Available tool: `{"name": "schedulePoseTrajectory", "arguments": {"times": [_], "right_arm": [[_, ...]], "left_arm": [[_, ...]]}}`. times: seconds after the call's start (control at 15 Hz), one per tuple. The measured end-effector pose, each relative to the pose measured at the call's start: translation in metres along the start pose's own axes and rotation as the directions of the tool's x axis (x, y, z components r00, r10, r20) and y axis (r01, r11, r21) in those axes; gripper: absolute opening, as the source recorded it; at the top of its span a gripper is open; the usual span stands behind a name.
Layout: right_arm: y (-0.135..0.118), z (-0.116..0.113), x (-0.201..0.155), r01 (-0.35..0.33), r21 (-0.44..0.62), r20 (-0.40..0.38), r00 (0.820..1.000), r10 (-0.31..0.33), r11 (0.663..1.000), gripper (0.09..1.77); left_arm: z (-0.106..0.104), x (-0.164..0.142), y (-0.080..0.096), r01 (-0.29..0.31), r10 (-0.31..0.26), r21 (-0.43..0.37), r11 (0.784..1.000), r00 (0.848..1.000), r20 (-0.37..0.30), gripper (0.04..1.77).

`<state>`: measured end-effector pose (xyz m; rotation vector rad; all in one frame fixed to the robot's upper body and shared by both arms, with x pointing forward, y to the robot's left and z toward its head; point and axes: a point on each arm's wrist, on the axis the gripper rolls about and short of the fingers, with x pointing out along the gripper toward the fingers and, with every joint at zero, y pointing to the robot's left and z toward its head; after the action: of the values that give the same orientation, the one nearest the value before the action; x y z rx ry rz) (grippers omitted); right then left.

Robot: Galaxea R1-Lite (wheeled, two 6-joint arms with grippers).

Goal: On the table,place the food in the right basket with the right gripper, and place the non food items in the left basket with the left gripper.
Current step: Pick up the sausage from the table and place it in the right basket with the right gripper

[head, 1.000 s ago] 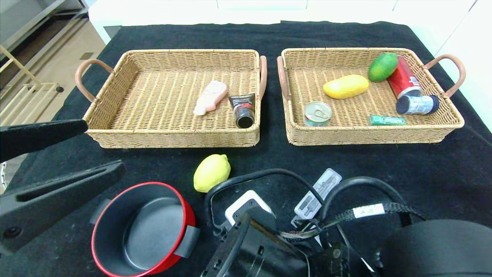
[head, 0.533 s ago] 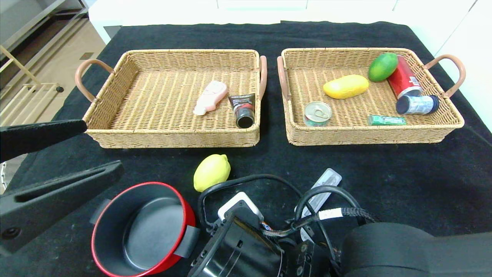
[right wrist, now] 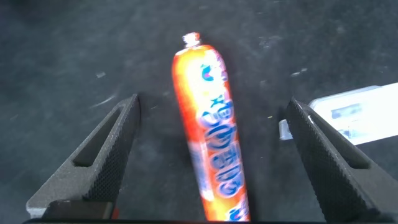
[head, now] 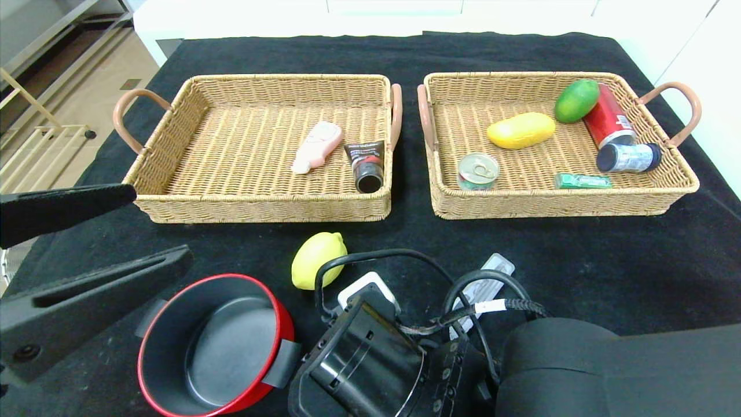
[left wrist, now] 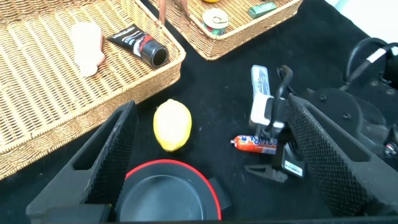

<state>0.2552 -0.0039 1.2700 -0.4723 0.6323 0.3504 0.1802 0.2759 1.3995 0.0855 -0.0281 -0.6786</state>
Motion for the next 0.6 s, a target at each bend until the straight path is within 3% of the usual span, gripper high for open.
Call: {"name": "schedulePoseTrajectory", "arguments": {"times": [0.07, 0.33, 0.53, 0.6], "right_arm": [[-0.0002, -0.0004, 0.0011, 0.002, 0.000, -0.002, 1.000, -0.002, 1.000, 1.71], [0.0002, -0.0015, 0.0031, 0.004, -0.002, -0.008, 1.000, -0.004, 1.000, 1.09], [0.0003, -0.0020, 0.0039, 0.005, -0.003, -0.010, 1.000, -0.005, 1.000, 0.79], [0.0001, -0.0021, 0.0043, 0.007, -0.003, -0.010, 1.000, -0.007, 1.000, 0.54]], "left_arm": [[-0.0002, 0.0003, 0.0000, 0.000, 0.000, 0.000, 1.000, 1.000, -0.001, 1.72], [-0.0015, 0.0014, 0.0000, 0.002, -0.002, -0.001, 1.000, 1.000, -0.010, 1.72], [-0.0018, 0.0019, 0.0001, 0.003, -0.003, 0.000, 1.000, 1.000, -0.012, 1.72], [-0.0017, 0.0019, 0.0001, 0.003, -0.003, 0.000, 1.000, 1.000, -0.012, 1.72]]}}
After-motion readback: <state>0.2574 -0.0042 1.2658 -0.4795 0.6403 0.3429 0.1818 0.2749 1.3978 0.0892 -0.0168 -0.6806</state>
